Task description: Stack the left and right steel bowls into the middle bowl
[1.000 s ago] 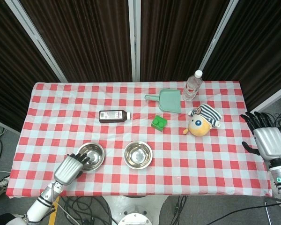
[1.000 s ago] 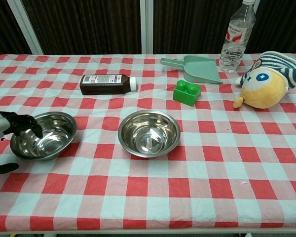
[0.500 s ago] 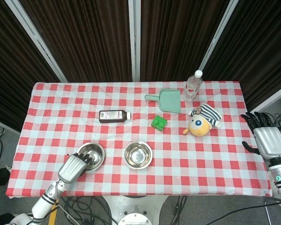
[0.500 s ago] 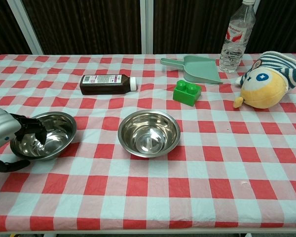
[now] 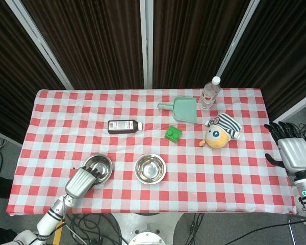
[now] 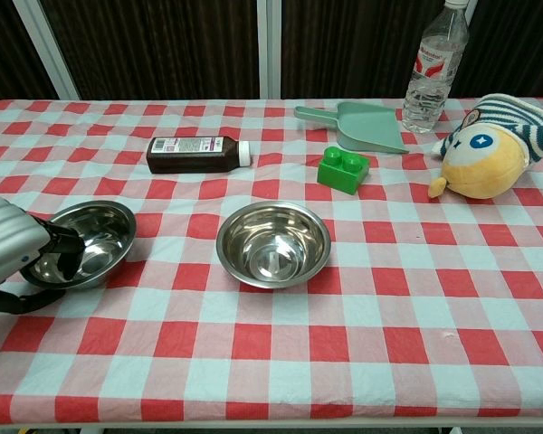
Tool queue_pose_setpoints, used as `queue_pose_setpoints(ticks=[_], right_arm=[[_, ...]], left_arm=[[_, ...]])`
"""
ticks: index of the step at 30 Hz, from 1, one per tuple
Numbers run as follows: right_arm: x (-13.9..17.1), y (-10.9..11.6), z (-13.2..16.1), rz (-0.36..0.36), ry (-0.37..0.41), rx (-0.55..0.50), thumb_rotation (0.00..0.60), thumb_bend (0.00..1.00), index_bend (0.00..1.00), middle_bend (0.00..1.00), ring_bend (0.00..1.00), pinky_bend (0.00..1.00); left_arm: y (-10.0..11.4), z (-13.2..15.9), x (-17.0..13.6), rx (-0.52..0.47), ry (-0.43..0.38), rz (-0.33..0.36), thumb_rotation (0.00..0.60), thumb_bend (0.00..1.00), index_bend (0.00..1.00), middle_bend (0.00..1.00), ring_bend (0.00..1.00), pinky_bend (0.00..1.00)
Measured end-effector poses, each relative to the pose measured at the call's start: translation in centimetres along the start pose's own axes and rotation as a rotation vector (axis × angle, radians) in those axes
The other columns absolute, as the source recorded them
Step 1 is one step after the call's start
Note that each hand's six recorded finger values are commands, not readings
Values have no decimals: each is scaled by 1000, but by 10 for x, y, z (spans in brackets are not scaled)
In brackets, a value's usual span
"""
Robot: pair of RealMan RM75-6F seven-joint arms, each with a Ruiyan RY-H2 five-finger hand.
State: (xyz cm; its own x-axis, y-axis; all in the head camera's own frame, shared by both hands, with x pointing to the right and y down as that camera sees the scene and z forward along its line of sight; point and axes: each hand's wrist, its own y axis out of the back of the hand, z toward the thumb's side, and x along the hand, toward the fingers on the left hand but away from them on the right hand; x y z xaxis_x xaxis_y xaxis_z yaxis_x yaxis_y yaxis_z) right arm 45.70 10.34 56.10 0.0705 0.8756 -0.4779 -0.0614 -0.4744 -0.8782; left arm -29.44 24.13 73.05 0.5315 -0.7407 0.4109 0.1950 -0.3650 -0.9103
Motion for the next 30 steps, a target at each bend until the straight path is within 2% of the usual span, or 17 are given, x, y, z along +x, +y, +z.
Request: queue_pose_setpoints(ticks=[5,11,21,26,30], right_arm=[[0,0,-1,-3,-1,-4,600,219,95,94,0,22],[0,-1,-2,-1,-2,-6,600,218,94,96,0,22],[1,0,-3,-4,-3,-9,600,218,92,96,0,21],[0,8,-3,-28,-2,-19,600,217,91,96,0,22],[0,23,-3,-73,2,-27,600,215,91,96,0,22]], left_arm=[[-2,2,0,1,-15,-3,600,355,680,688,703,756],[4,4,3,8,-31,36,600,368,710,736,735,789],[10,3,7,14,-42,59,600,373,721,753,749,793],[21,2,15,32,-73,77,600,372,721,756,752,793],[32,8,30,52,-130,87,600,373,721,757,753,795]])
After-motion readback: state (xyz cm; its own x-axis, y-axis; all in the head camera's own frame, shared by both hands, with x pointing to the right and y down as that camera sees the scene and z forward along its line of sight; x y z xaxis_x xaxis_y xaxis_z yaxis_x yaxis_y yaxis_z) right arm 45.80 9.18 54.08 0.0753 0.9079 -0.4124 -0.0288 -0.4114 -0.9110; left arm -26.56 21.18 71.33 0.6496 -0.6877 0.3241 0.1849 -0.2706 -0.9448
